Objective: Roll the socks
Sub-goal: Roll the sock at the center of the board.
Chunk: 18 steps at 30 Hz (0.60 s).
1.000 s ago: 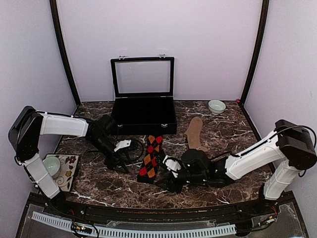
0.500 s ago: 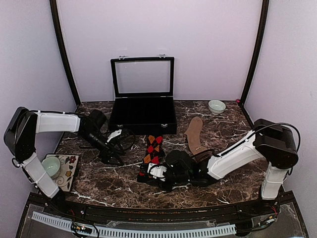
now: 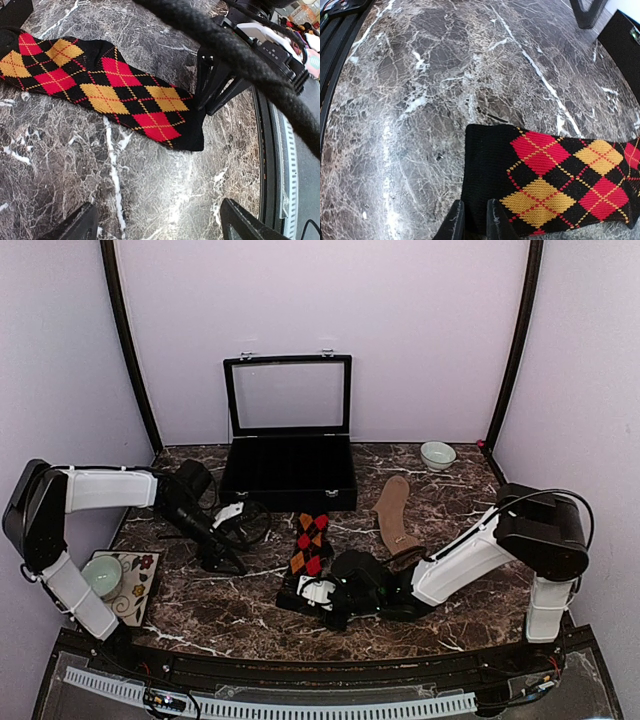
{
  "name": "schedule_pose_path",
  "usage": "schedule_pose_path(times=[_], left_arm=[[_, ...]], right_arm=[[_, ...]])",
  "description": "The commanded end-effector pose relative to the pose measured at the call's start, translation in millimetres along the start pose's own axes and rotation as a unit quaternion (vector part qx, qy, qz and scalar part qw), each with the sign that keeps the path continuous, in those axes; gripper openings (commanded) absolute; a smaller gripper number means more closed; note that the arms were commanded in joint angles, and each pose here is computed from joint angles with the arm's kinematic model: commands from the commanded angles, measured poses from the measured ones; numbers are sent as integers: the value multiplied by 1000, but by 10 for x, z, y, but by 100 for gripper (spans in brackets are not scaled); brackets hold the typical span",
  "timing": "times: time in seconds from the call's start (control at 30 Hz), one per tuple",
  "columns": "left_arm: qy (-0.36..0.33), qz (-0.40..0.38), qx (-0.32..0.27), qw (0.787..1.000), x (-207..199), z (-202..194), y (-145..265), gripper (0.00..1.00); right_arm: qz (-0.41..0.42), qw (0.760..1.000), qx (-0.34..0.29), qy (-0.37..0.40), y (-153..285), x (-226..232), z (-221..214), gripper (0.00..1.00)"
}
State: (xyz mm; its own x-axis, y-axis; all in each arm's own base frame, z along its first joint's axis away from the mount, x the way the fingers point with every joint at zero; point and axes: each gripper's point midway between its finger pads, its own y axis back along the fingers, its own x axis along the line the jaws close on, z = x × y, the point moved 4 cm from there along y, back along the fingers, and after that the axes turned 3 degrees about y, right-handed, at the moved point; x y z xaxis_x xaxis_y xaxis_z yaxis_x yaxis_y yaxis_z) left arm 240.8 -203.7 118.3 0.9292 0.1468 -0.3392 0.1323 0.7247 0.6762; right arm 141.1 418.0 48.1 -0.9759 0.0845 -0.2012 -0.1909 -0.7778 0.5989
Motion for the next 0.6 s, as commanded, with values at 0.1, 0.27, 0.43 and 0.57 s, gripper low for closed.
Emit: schedule_pose_path(times=[0.1,0.27,0.43,0.57], left_arm=[[-54,-16,20,998,-243,-84,-89,86],[-121,-17,52,991,-414,-190,-301,84],[-164,-8,53,985,-471,-157,-418,81],[-196,-4,57,979,-489,-100,-503,78]], right_arm=[[1,1000,0,-28,-11,55,-61,7],[3,998,14,-65,11,70,-147,0],[19,988,1,-152,55,-39,-121,0],[51,974,-11,-221,75,-109,-107,0]])
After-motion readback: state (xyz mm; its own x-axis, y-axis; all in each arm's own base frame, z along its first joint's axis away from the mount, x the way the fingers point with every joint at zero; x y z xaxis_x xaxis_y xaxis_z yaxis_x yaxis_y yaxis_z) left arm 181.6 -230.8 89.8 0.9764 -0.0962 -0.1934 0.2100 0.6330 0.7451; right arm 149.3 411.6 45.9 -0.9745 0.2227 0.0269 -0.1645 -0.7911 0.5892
